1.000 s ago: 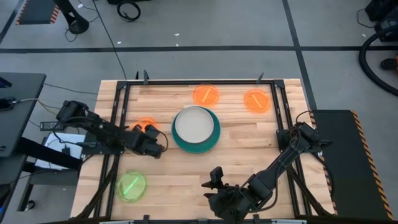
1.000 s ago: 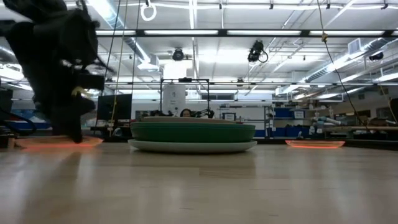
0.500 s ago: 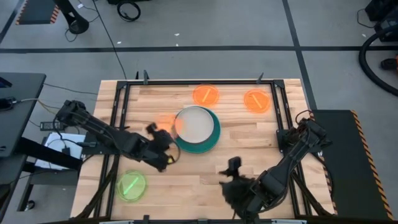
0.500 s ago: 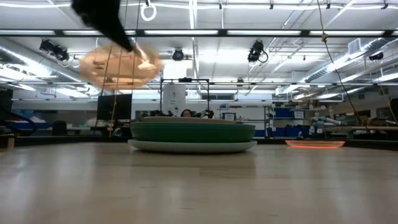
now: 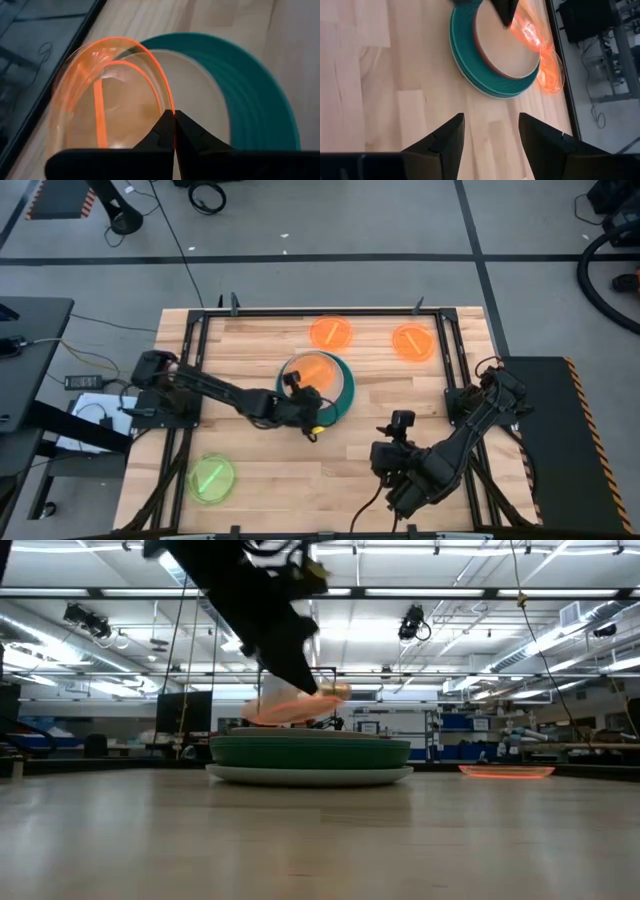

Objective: Stack plastic plates
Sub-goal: Stack the bottom transparent orange plate on top of the white plate, then stack the right transparent orange plate on top of the transparent orange plate, then stack the transparent orange plate on top of the transparent orange plate

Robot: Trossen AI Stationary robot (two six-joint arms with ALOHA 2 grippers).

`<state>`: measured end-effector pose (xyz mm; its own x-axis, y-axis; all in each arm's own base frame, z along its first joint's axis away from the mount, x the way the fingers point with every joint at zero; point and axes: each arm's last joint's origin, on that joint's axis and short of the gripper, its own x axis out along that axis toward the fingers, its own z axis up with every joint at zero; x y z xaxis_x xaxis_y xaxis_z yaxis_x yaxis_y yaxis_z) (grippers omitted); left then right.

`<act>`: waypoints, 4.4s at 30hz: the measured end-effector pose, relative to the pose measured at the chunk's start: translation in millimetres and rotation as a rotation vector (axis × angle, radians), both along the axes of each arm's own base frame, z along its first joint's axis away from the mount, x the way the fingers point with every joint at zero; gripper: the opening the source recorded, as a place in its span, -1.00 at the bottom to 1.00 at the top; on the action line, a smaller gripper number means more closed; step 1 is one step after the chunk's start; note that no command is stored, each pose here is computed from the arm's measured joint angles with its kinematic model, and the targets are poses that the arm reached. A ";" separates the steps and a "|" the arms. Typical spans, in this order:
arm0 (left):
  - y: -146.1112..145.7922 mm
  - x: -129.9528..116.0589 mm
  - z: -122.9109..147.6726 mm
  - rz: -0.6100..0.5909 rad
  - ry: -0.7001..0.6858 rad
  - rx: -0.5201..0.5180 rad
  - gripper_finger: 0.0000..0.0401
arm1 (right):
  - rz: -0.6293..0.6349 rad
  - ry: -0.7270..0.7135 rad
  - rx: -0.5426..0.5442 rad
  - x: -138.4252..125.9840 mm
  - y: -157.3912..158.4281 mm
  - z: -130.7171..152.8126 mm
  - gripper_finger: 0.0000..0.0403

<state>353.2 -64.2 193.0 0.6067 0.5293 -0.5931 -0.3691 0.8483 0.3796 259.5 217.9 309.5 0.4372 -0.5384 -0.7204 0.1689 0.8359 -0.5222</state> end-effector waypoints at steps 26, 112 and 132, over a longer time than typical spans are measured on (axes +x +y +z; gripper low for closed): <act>10.4 -23.4 43.3 -0.025 -0.049 -0.179 -0.33 | -0.165 0.108 -0.013 -6.7 -124.6 12.7 0.00; 148.1 -188.1 20.8 -0.034 -0.558 -0.328 -0.26 | 0.530 -0.001 -0.017 117.8 -193.5 -128.2 -0.98; 150.1 -194.5 25.5 -0.035 -0.570 -0.288 -0.26 | 0.362 -0.071 -0.015 101.4 -215.7 -72.4 -0.24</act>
<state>158.7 85.9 218.5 0.8830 0.3710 -0.2877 -0.4159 0.9024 -0.1127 360.9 2.2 237.1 0.6500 -0.3496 -0.6747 -0.1003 0.8407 -0.5321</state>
